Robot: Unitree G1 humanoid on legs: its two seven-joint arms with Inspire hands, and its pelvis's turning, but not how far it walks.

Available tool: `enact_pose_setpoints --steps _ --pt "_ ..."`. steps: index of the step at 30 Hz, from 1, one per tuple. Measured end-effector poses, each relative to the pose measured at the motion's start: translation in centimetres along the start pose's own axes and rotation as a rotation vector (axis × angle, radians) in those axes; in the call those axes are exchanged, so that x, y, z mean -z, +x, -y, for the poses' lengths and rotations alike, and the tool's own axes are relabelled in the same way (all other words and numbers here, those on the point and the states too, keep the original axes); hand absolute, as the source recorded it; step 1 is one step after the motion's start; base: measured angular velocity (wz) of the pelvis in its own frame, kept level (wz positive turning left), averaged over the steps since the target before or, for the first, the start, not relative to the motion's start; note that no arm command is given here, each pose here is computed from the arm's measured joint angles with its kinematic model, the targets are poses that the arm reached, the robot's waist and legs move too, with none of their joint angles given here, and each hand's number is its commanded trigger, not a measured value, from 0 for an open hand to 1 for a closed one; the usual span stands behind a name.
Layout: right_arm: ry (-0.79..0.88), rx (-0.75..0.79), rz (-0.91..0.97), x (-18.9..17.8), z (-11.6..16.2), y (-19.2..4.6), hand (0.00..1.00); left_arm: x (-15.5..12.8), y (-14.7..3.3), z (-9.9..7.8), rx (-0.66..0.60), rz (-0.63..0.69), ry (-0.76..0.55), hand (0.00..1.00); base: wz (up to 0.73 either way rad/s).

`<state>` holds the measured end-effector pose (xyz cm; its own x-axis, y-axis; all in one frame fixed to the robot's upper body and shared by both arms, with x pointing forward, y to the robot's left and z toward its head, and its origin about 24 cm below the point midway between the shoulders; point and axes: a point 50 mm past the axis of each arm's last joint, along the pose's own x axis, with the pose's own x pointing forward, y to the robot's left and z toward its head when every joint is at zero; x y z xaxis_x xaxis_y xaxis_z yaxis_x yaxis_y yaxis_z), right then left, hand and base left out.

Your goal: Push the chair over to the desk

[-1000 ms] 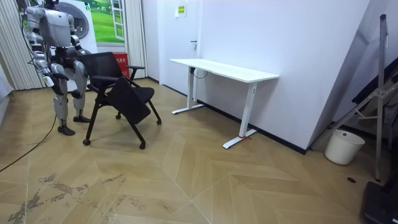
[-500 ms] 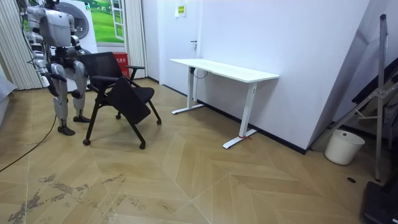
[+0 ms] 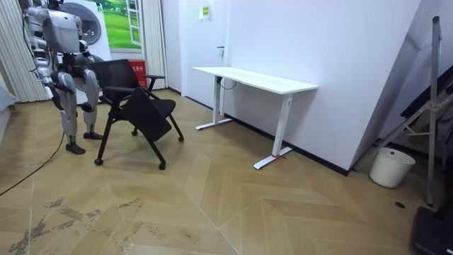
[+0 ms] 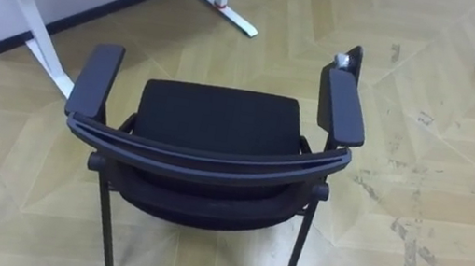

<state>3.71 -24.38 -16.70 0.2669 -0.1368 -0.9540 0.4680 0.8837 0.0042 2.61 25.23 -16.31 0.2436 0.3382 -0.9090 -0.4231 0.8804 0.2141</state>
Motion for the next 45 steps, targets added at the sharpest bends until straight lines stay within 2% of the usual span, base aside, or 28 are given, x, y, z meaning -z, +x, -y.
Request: enact_pose_setpoints --steps 5,9,13,16,18,22,24,28,33,37,42,45 --pt "0.052 0.036 0.021 -0.5 1.0 -0.1 0.00 -2.2 0.3 -2.7 -0.140 0.041 -0.048 0.00 0.04" --pt "0.072 0.073 0.034 -1.1 2.2 -0.3 0.00 -5.6 0.5 -4.6 -0.249 0.125 -0.070 0.00 0.00" --pt "0.028 0.099 0.045 -1.9 3.2 -0.5 0.00 -10.1 0.2 -5.9 -0.315 0.251 -0.067 0.00 0.03" --pt "0.026 0.113 0.048 -2.1 3.4 -0.6 0.00 -11.9 -0.2 -6.3 -0.343 0.318 -0.057 0.00 0.00" --pt "0.033 0.123 0.039 -1.9 3.5 -0.6 0.00 -14.0 -0.5 -5.9 -0.362 0.386 -0.028 0.00 0.02" --pt "0.025 0.123 0.039 -2.0 3.5 -0.6 0.00 -16.4 -1.1 -5.5 -0.391 0.473 0.061 0.00 0.00" --pt "0.026 0.122 0.040 -2.0 3.5 -0.6 0.00 -18.6 -2.1 -5.2 -0.417 0.580 0.110 0.00 0.00" --pt "0.029 0.114 0.044 -2.1 3.3 -0.5 0.00 -20.9 -3.4 -4.8 -0.451 0.699 0.190 0.00 0.00" --pt "0.025 0.104 0.030 -2.1 3.2 -0.5 0.00 -23.8 -5.5 -2.9 -0.466 0.850 0.349 0.00 0.00" --pt "0.024 0.096 0.032 -2.4 3.0 -0.4 0.00 -25.0 -6.6 -1.7 -0.486 0.926 0.479 0.00 0.00" --pt "-0.008 0.066 0.026 -2.5 2.6 -0.3 0.00 -26.8 -9.0 1.1 -0.458 1.072 0.657 0.00 -0.01" --pt "-0.033 0.048 0.030 -3.0 2.2 -0.2 0.00 -26.9 -9.3 2.9 -0.411 1.104 0.736 0.00 0.00"
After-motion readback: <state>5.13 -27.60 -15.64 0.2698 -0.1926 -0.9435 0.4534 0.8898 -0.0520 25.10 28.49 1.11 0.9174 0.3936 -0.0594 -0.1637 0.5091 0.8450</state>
